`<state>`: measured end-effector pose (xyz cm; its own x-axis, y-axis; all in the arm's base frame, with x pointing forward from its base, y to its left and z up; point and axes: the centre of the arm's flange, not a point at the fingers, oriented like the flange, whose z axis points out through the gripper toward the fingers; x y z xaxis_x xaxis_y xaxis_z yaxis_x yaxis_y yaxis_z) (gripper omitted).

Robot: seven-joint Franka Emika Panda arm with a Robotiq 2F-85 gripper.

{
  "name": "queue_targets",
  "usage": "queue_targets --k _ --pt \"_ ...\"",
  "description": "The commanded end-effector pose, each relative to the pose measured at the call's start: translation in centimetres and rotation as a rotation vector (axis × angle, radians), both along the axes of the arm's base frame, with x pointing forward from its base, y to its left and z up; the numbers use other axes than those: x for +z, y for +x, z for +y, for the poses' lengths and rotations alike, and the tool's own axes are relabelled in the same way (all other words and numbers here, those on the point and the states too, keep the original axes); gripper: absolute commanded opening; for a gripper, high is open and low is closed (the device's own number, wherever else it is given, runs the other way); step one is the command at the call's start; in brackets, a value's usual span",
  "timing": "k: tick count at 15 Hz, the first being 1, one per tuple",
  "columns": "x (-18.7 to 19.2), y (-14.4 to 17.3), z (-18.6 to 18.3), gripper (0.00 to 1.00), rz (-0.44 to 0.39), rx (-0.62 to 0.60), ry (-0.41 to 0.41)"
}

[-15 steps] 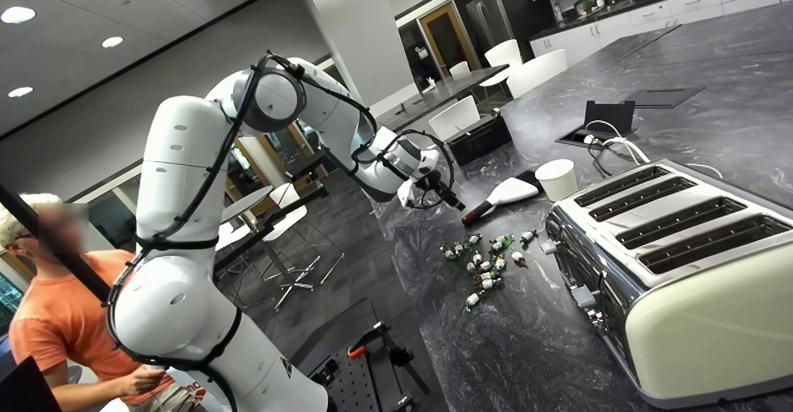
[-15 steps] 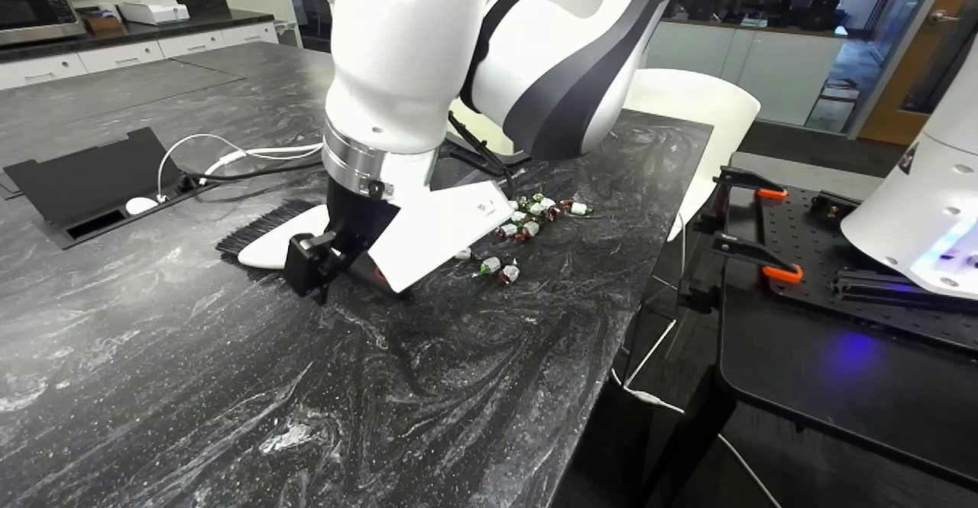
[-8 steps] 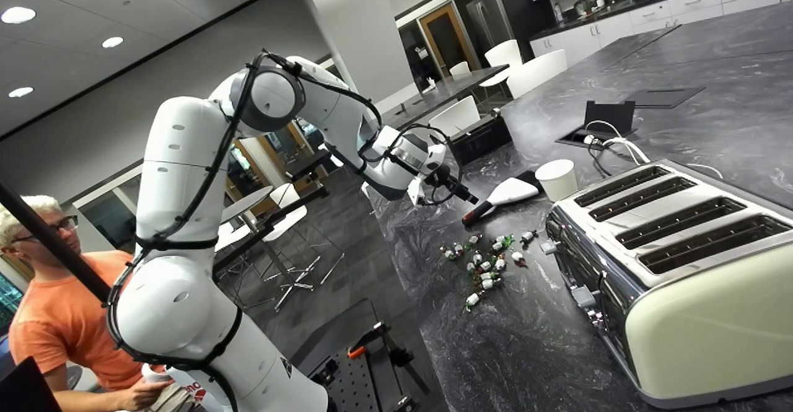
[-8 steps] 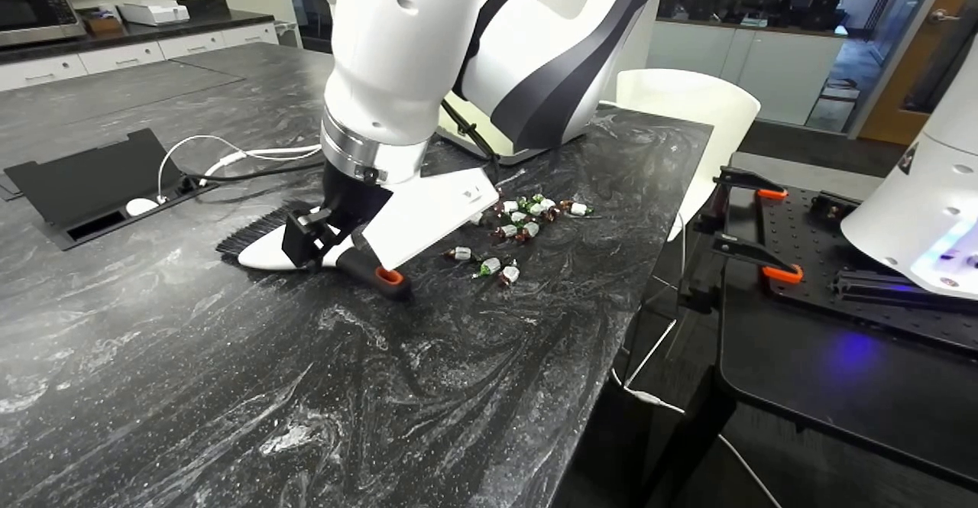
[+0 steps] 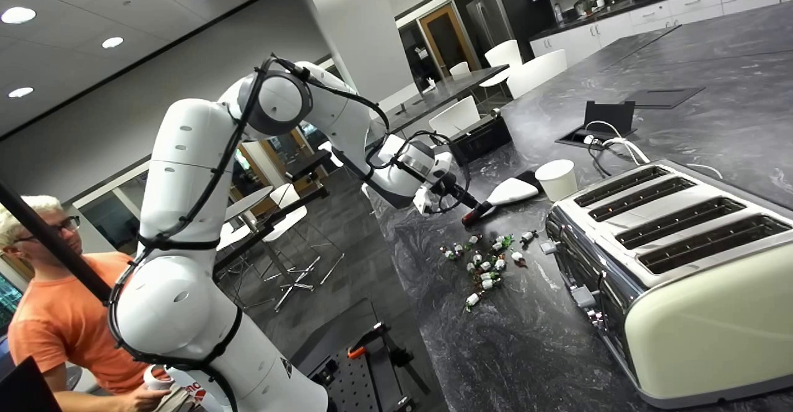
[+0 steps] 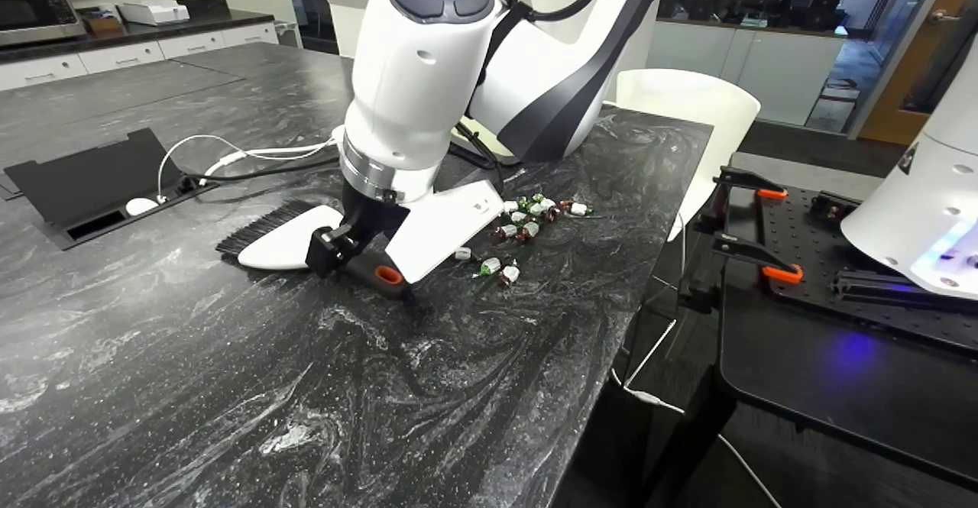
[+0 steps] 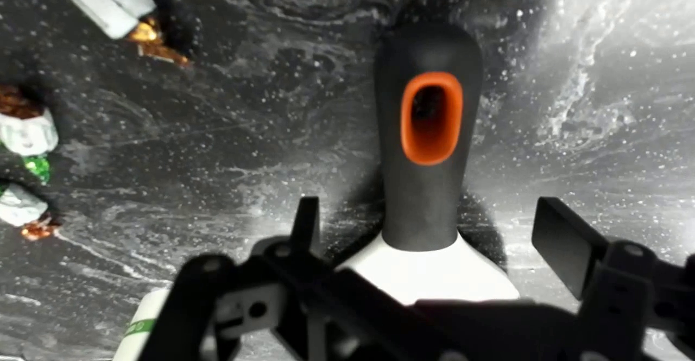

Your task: Pick the brush and sweep the candy on the counter

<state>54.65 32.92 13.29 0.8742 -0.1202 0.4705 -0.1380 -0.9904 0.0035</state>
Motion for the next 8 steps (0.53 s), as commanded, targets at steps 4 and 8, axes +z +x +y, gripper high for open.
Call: queue_targets --k 4,8 --pt "-1.46 -0.22 0.01 1.0 -0.016 0.003 0.014" --pt "-1.19 -0.24 0.06 0.57 -0.048 0.004 0.009"
